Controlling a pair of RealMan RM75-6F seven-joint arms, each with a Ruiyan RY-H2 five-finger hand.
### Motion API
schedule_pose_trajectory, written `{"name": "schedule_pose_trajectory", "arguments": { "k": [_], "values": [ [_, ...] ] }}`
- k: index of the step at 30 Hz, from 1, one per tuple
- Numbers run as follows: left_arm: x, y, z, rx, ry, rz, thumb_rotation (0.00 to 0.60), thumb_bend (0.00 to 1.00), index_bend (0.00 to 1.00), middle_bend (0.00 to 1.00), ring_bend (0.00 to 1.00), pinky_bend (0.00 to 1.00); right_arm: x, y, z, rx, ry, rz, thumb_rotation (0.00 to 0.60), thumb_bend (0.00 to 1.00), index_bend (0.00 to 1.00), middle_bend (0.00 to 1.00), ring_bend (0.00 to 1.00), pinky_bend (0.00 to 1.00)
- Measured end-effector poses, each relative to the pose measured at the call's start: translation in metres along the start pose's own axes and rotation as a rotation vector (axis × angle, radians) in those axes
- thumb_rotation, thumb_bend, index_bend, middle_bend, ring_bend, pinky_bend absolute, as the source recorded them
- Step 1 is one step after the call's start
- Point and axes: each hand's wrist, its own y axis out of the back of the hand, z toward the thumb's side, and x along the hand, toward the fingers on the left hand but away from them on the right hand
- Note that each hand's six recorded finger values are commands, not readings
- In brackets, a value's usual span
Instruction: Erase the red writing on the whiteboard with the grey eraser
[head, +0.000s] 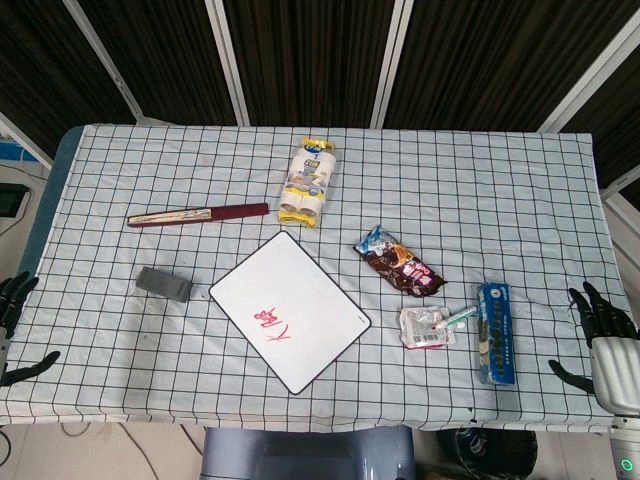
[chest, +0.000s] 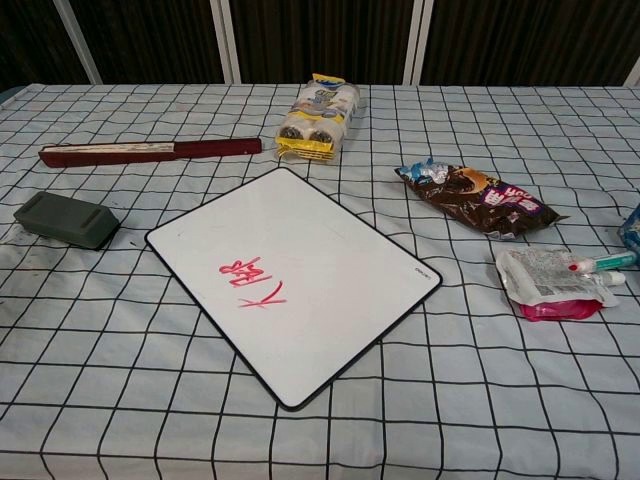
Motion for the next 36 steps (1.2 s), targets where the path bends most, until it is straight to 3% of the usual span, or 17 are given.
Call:
{"name": "schedule_pose_trajectory", "arguments": {
  "k": [25, 36],
  "values": [
    [0.003, 0.000, 0.001, 0.002, -0.011, 0.001, 0.600, 0.12, 0.00, 0.00, 0.00, 0.04, -0.001, 0.000, -0.001, 0.002, -0.003, -0.001, 0.600, 0.10, 0.00, 0.04, 0.14, 0.19],
    [0.024, -0.011, 0.014, 0.059, -0.066, -0.026, 0.600, 0.12, 0.00, 0.00, 0.00, 0.04, -0.001, 0.001, -0.003, -0.004, -0.011, -0.001, 0.600, 0.10, 0.01, 0.04, 0.14, 0.19]
  ]
}}
